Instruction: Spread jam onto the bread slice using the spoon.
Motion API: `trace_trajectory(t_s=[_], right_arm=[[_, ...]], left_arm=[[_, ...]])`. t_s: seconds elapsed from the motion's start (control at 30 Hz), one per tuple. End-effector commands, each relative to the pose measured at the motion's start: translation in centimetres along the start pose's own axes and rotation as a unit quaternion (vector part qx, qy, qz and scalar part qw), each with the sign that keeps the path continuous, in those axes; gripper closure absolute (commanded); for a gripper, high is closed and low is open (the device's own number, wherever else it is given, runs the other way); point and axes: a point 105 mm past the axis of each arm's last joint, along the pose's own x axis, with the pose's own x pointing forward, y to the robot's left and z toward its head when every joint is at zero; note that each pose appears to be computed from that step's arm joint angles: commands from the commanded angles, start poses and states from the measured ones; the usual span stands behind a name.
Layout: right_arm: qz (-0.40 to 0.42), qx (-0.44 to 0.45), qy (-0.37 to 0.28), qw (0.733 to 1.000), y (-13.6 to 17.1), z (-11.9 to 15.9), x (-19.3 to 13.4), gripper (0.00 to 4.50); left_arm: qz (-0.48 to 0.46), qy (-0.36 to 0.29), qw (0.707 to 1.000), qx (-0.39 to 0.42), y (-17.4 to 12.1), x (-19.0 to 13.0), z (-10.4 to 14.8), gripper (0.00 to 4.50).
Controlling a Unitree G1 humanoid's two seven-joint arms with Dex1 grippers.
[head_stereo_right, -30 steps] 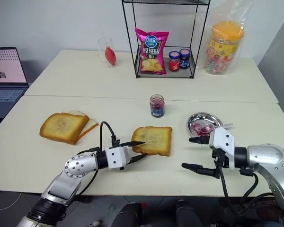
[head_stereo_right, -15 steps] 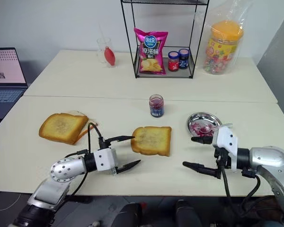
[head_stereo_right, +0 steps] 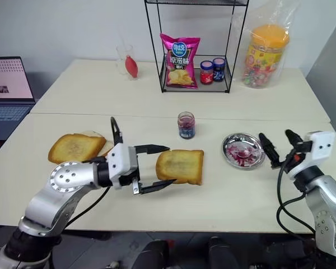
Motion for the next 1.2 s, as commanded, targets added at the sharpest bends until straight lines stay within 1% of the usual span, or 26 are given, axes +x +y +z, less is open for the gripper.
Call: trace_trajectory(t_s=[0.03,0.17,0.27,0.33,0.43,0.53,0.63,0.9,1.0,1.03,1.13,1.2], right_arm=[[-0.04,0.029,-0.011,0.999,-1.2,0.5,-0.1,0.0],[-0.067,0.149,0.027,0.986,-2.4,-2.2,0.4,0.0],[-0.074,0.191,0.051,0.977,-2.6,-4.1,1.3,0.0],[-0.074,0.219,0.047,0.972,-2.7,-4.5,1.8,0.0],[-0.09,0.24,0.051,0.965,-3.4,-5.3,2.5,0.0],[-0.069,0.262,0.055,0.961,-2.9,-5.8,3.4,0.0],[-0.047,0.285,0.06,0.955,-2.3,-6.0,4.1,0.0],[-0.043,0.302,0.053,0.951,-2.6,-6.0,4.9,0.0],[-0.043,0.304,0.052,0.95,-2.6,-6.0,4.9,0.48],[-0.044,0.304,0.051,0.95,-2.7,-6.0,5.0,0.76],[-0.046,0.309,0.048,0.949,-2.8,-6.0,4.9,1.35],[-0.043,0.315,0.043,0.947,-2.7,-6.0,4.9,1.88]], left_arm=[[-0.027,-0.012,1.0,0.008,-0.4,0.4,1.5,0.02],[-0.062,-0.009,0.997,0.037,-0.7,1.3,2.1,0.02],[-0.067,-0.013,0.997,0.04,-0.8,1.8,2.3,0.02],[-0.069,-0.012,0.997,0.042,-0.9,2.0,2.2,0.02],[-0.068,-0.009,0.997,0.046,-0.8,2.1,2.1,0.02],[-0.066,-0.011,0.997,0.048,-0.7,2.2,2.2,0.02],[-0.065,-0.01,0.997,0.047,-0.8,2.3,2.2,0.02],[-0.059,0.0,0.997,0.049,-0.7,2.3,1.8,0.02],[-0.057,0.001,0.997,0.049,-0.6,2.3,1.8,0.0],[-0.056,0.001,0.997,0.05,-0.6,2.3,1.8,0.0],[-0.054,0.007,0.997,0.053,-0.5,2.2,1.5,0.0],[-0.051,0.009,0.997,0.052,-0.4,2.1,1.4,0.0]])
